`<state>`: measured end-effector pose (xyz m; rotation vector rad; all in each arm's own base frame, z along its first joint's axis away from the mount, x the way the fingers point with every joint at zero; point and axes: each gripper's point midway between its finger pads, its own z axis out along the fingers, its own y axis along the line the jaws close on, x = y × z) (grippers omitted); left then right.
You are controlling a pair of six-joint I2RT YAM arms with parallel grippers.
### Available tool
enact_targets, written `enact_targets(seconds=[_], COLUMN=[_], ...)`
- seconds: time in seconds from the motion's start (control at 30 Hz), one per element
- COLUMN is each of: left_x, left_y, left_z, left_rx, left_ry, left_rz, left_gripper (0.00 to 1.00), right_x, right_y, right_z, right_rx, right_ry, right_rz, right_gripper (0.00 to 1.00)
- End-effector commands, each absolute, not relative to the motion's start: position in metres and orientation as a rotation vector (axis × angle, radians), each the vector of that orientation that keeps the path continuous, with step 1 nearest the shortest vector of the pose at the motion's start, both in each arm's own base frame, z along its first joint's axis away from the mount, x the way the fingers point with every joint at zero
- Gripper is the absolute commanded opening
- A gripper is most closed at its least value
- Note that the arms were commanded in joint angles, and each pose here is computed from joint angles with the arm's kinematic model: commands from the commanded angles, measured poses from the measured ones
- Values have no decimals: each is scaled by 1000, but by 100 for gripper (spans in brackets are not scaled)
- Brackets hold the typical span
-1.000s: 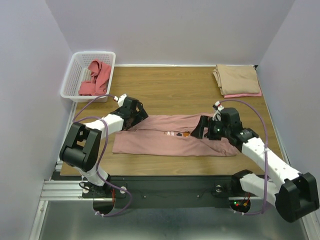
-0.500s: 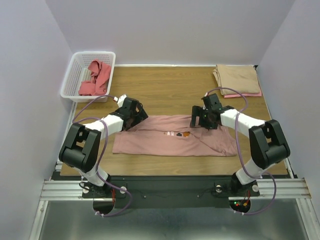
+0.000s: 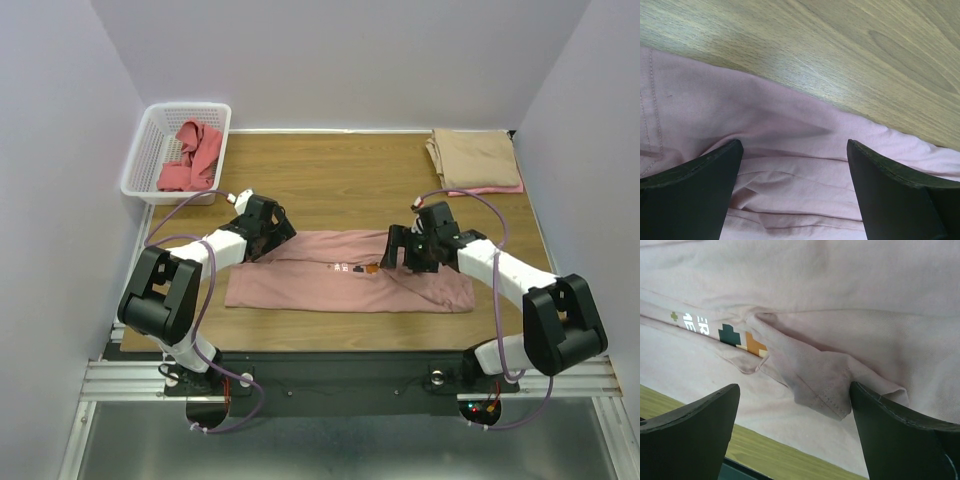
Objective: Fold and stack the t-shirts
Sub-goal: Fold the tshirt
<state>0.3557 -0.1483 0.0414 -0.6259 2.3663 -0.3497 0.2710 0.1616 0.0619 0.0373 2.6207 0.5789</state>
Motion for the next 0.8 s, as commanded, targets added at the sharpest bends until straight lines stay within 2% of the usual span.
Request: enact_targets(seconds=[0.0, 0.17, 0.43, 0.57, 0.77], left_x=[330, 329, 331, 330, 330], left_y=[-132, -131, -132, -133, -133], left_z=[19, 20, 21, 18, 17], left_rx=[-649, -652, -656, -661, -658], left_ry=[2449, 2446, 2441, 2448, 2453], left_rz=[-256, -256, -262, -260, -261], left_gripper=[98, 98, 98, 98, 98], right_x=[274, 263, 209, 180, 178], right_y=[166, 171, 208, 216, 206], right_z=[63, 57, 79, 76, 96], right_rx=[-3, -9, -125, -143, -119], right_ry=[2602, 2636, 2610, 2636, 2548], right_rz=[602, 654, 947, 1001, 969], right_gripper=[96, 94, 93, 93, 97])
